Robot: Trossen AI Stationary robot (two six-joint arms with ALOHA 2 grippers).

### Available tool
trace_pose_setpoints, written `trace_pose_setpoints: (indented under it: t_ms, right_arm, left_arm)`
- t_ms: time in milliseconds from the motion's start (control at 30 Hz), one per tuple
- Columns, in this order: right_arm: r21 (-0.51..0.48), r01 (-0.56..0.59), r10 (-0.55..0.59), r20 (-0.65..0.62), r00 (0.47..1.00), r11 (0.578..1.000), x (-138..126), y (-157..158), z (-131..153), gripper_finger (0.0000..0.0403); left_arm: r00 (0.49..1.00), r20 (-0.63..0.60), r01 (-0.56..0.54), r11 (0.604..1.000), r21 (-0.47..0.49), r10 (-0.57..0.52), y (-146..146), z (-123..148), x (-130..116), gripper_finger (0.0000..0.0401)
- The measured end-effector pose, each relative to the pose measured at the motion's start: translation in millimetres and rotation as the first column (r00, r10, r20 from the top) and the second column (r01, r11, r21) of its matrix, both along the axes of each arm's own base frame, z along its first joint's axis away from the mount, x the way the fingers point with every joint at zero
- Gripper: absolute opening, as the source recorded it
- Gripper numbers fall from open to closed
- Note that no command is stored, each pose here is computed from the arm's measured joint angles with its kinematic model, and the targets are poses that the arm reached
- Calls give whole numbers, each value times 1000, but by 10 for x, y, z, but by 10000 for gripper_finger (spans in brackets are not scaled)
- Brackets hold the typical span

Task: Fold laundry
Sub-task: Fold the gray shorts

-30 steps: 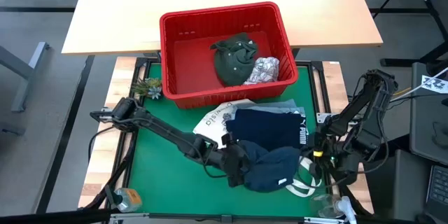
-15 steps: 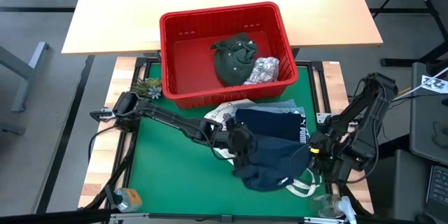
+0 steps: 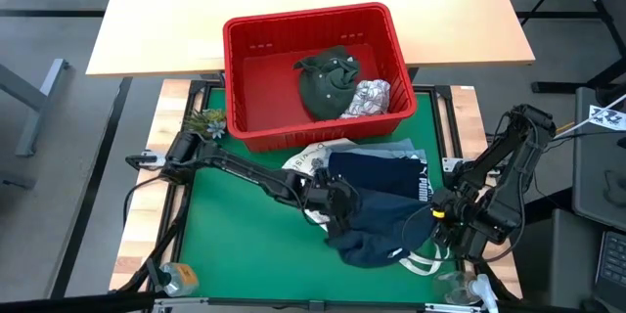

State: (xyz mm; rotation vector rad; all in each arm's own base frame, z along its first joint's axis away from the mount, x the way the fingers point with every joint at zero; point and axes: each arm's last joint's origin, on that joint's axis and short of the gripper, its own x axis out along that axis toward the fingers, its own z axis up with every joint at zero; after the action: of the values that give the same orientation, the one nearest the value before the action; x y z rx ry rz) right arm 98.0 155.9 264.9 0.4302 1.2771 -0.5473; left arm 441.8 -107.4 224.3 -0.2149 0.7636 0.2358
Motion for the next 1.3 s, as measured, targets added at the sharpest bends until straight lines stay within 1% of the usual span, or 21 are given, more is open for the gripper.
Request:
trace_pose_setpoints:
  t_ms: [200, 333, 433, 600, 700, 800, 900, 1000, 1200, 1300]
  right_arm:
    - [0, 0, 0, 0, 1000, 1000, 0, 0, 0, 9]
    - [0, -1, 1, 0, 1000, 1000, 0, 0, 0, 10]
    - [1, -1, 1, -1, 1000, 1000, 0, 0, 0, 8]
    - [17, 0, 1, -29, 1000, 1000, -8, 5, -2, 10]
    - [17, 0, 1, -29, 1000, 1000, -8, 6, -2, 11]
    - [18, 0, 1, -28, 1000, 1000, -7, 6, -2, 11]
    - [17, 0, 1, -26, 1000, 1000, -7, 6, -1, 11]
    - [15, -1, 1, -23, 1000, 1000, -6, 6, -1, 11]
    - [15, -1, 1, -22, 1000, 1000, -6, 6, -2, 12]
    - [15, -1, 1, -22, 1000, 1000, -6, 6, -2, 12]
  left_arm:
    - [992, -61, 109, 992, -67, -113, -316, -317, 19, 165]
    - [982, -101, 152, 986, -69, -159, -502, -454, -27, 165]
    - [982, -105, 153, 987, -49, -157, -553, -450, -57, 165]
    - [982, -73, 172, 985, -26, -174, -550, -269, -101, 165]
    - [985, -73, 161, 986, 40, -158, -488, -178, -126, 165]
    - [986, -89, 150, 980, 133, -139, -393, -157, -122, 165]
    - [983, -115, 166, 958, 233, -142, -301, -160, -104, 165]
    - [975, -161, 196, 932, 305, -152, -197, -200, -78, 165]
    - [965, -222, 221, 896, 386, -143, -11, -223, -51, 165]
    - [955, -256, 246, 878, 410, -148, 57, -231, -49, 165]
